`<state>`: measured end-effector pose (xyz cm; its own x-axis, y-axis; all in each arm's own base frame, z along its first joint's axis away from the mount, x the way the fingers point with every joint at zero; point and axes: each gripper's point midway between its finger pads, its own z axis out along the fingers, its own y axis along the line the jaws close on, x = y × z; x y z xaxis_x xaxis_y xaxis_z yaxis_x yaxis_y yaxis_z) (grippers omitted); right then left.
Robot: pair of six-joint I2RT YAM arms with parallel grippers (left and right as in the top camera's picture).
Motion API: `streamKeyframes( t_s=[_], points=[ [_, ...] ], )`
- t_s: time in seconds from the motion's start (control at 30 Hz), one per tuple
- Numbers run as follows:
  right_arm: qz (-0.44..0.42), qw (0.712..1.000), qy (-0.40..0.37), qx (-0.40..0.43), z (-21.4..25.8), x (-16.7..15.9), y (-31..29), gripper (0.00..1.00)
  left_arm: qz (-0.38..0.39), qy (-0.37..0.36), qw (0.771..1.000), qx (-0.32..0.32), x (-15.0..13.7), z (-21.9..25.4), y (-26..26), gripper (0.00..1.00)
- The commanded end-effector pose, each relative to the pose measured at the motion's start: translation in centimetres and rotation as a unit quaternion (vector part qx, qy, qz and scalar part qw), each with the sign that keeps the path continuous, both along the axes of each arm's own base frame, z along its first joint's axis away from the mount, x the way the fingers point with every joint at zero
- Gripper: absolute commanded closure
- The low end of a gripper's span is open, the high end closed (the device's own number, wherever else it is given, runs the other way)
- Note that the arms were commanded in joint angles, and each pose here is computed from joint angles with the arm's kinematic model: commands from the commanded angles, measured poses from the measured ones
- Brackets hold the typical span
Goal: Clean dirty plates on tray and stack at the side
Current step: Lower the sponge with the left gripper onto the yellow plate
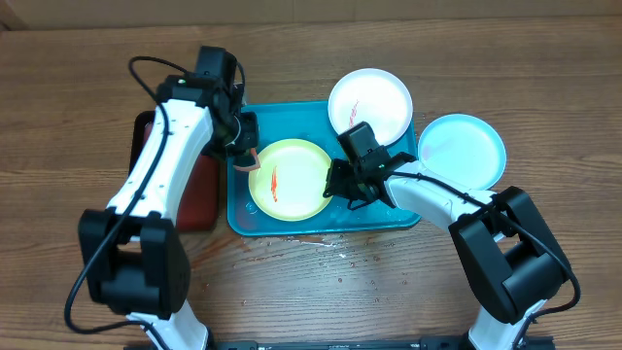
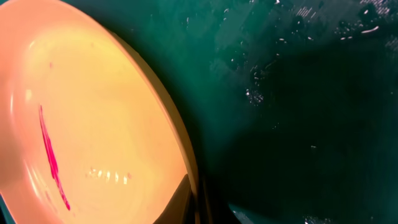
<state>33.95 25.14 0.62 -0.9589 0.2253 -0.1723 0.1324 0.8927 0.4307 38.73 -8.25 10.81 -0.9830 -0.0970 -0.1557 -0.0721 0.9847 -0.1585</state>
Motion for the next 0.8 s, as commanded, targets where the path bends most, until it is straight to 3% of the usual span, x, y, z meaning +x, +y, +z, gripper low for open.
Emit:
streamKeyframes(
  t_s=[0.0,0.4,0.77],
  points=[
    [-0.018,1.0,0.018,0.001,-0.5,0.0,0.0,0.96,-0.025,0.015,1.0,0.002,0.0,-1.8,-1.6,0.96],
    [-0.045,0.998,0.034,-0.007,-0.8,-0.3,-0.5,0.96,-0.06,0.05,0.995,0.064,-0.2,-6.8,-2.9,0.96],
    [-0.043,0.999,0.032,-0.007,-0.8,-0.3,-0.5,0.96,-0.088,0.082,0.99,0.075,-0.7,-9.7,-3.0,0.96]
  ],
)
